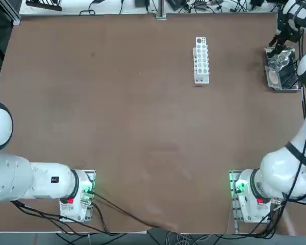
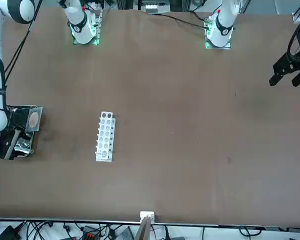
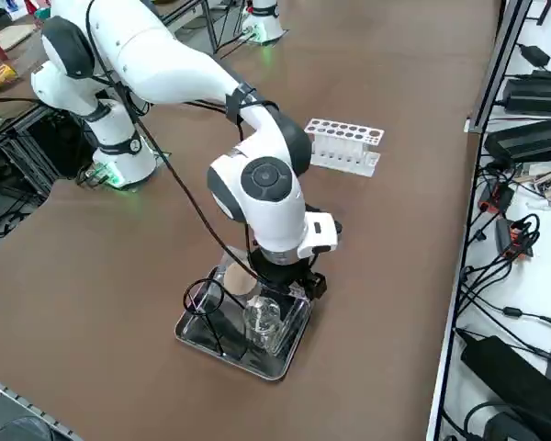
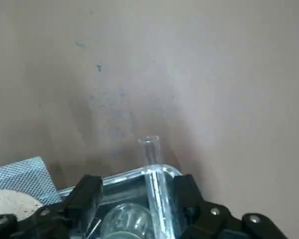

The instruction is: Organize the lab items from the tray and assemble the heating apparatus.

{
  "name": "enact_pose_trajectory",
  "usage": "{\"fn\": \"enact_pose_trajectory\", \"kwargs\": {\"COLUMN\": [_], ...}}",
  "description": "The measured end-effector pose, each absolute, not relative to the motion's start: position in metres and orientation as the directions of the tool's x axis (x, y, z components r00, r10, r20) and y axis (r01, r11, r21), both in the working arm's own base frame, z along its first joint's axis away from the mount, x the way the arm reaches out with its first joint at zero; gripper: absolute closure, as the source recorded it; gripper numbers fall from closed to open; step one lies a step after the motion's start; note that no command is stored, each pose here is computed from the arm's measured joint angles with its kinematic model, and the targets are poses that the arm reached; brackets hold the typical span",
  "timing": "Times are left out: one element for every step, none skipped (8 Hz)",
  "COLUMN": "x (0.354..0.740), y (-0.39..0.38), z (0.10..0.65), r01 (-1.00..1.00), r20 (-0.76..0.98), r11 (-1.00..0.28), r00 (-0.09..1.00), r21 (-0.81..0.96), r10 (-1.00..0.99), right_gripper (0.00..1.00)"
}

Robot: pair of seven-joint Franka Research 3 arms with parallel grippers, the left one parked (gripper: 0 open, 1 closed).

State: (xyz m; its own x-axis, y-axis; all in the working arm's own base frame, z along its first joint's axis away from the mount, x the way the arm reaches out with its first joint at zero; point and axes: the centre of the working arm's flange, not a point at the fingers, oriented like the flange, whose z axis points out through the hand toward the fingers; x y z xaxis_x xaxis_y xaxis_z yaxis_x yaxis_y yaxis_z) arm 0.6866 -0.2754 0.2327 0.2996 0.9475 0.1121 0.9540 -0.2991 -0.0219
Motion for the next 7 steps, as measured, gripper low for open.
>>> {"fn": "enact_pose_trajectory", "kwargs": {"x": [0.687,0.688,0.687,0.687,0.687,0.687,0.687], "y": [-0.276,-0.276,-0.276,-0.276,-0.275,-0.276,-0.276], "z": [0.233,0.231,0.227,0.222,0.218,0.215,0.214], "r01": [0.954,0.955,0.955,0.955,0.955,0.954,0.954], "r20": [0.111,0.110,0.110,0.110,0.109,0.108,0.107], "r11": [-0.298,-0.298,-0.297,-0.297,-0.297,-0.298,-0.299], "r00": [0.298,0.297,0.297,0.297,0.298,0.298,0.299], "r21": [-0.013,-0.012,-0.014,-0.019,-0.022,-0.021,-0.016], "r10": [0.948,0.948,0.949,0.948,0.948,0.948,0.948], "right_gripper": [0.14,0.15,0.15,0.17,0.17,0.17,0.17]}}
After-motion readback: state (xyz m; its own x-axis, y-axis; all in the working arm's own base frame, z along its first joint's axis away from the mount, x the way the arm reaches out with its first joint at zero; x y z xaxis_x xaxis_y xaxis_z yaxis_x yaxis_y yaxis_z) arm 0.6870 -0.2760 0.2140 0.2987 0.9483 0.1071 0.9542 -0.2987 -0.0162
